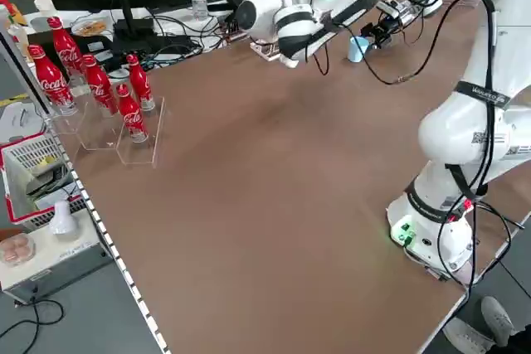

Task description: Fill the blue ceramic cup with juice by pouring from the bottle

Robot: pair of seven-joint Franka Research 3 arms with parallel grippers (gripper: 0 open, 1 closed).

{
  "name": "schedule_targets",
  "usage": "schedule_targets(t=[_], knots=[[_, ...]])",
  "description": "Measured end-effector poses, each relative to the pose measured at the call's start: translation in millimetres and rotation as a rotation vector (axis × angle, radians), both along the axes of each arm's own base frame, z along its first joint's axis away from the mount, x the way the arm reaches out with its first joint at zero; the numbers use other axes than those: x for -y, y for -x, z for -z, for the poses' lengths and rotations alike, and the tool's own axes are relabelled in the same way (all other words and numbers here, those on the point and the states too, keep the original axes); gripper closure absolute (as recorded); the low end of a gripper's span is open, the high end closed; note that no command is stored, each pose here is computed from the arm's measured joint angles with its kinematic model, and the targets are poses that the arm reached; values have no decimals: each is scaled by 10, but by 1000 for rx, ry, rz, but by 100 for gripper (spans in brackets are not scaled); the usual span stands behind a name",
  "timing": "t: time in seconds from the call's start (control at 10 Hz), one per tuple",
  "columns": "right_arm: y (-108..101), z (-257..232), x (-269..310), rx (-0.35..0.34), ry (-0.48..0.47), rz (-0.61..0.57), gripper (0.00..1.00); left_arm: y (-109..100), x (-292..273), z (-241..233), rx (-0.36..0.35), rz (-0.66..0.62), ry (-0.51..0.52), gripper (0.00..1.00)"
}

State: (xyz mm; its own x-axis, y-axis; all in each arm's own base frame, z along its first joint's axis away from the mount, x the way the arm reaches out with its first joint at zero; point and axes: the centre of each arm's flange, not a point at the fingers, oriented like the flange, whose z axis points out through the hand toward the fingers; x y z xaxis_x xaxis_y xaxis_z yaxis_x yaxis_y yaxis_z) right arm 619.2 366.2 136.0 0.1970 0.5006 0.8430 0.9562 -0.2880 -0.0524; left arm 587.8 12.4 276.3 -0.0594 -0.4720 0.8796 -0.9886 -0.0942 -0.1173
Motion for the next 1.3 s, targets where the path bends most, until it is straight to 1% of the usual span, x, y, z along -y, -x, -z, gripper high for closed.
schedule_targets(t=[0.1,0.4,0.6,0.7,1.0,1.1,1.3], knots=[[-40,-89,107,8,7,4,1,40,-165,62,-14,10,65,55],[-199,-362,549,32,77,-10,0,162,-739,161,-42,26,213,55],[-298,-546,745,3,134,-1,0,206,-1100,281,-55,27,293,55],[-353,-631,823,-18,186,23,0,239,-1221,475,-78,15,330,55],[-531,-963,1034,-105,335,103,0,236,-1281,1060,-137,9,364,54],[-589,-1102,1088,-132,390,140,0,210,-1267,1161,-141,14,366,54],[-705,-1388,1173,-150,498,229,0,179,-1252,1281,-136,23,366,53]])
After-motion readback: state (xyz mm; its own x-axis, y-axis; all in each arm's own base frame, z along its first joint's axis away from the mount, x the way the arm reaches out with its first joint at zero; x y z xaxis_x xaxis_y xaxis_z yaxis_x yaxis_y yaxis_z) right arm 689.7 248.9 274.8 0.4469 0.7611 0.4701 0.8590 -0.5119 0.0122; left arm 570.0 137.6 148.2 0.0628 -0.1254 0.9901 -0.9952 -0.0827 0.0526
